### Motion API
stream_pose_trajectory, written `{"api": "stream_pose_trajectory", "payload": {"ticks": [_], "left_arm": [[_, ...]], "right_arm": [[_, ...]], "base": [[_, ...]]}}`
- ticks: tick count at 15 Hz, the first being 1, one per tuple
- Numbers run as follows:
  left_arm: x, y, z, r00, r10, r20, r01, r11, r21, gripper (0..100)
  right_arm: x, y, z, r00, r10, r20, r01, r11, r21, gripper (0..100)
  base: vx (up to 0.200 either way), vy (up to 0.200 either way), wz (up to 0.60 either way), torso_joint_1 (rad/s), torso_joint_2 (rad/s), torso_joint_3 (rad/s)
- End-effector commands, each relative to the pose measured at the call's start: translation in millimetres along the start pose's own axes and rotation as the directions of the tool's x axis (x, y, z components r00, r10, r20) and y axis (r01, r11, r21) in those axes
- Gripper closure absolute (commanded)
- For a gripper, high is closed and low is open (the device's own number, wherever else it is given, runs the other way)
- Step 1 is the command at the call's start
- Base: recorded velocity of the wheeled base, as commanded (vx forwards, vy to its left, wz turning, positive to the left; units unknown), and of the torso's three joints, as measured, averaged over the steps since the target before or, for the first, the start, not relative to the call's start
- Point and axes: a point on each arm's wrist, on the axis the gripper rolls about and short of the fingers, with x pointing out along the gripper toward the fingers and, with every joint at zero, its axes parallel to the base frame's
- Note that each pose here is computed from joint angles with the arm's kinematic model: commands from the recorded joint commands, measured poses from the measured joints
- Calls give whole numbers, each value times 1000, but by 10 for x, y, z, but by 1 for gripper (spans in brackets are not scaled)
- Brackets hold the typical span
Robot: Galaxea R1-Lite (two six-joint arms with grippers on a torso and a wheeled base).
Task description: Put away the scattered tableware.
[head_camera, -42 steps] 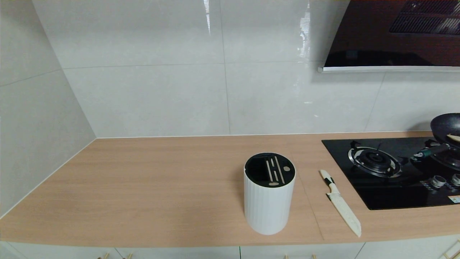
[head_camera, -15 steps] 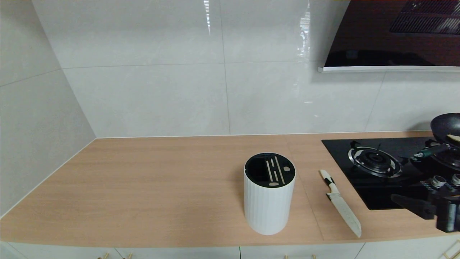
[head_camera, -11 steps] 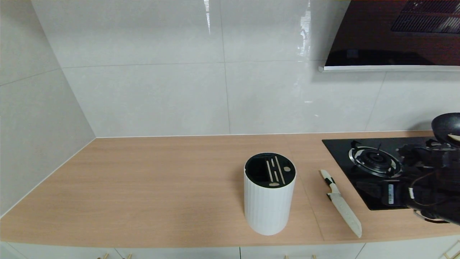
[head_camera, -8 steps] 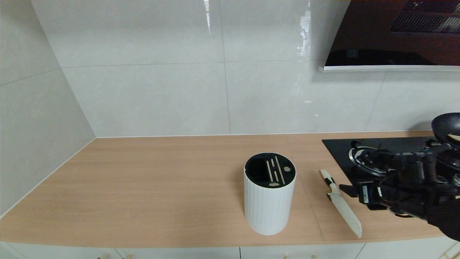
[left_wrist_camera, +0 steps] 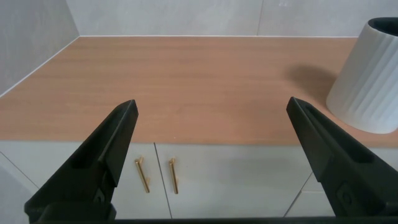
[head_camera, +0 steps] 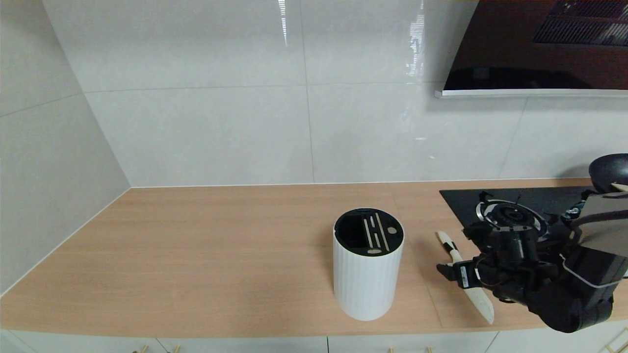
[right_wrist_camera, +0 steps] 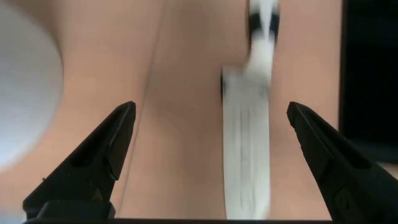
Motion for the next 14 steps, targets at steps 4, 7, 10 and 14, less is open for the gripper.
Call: {"api": "stream_pose_trajectory", "payload": {"ticks": [4,7,10,14], "left_arm": [[0,0,0,1000,1,0,-1,1000,0,0],[0,0,0,1000,1,0,-1,1000,0,0],[0,0,0,1000,1,0,-1,1000,0,0],[0,0,0,1000,1,0,-1,1000,0,0]], "right_arm": [[321,-94,-204,998,-27,-59,28,1000,13,0],[438,-231,-194,997,-57,-47,58,998,37,0],[492,-263,-208,997,-58,-48,60,997,43,0],[518,-256,-234,997,-53,-54,56,998,42,0]], "base": [[0,0,0,0,0,0],[0,0,0,0,0,0],[0,0,0,0,0,0],[0,0,0,0,0,0]]}}
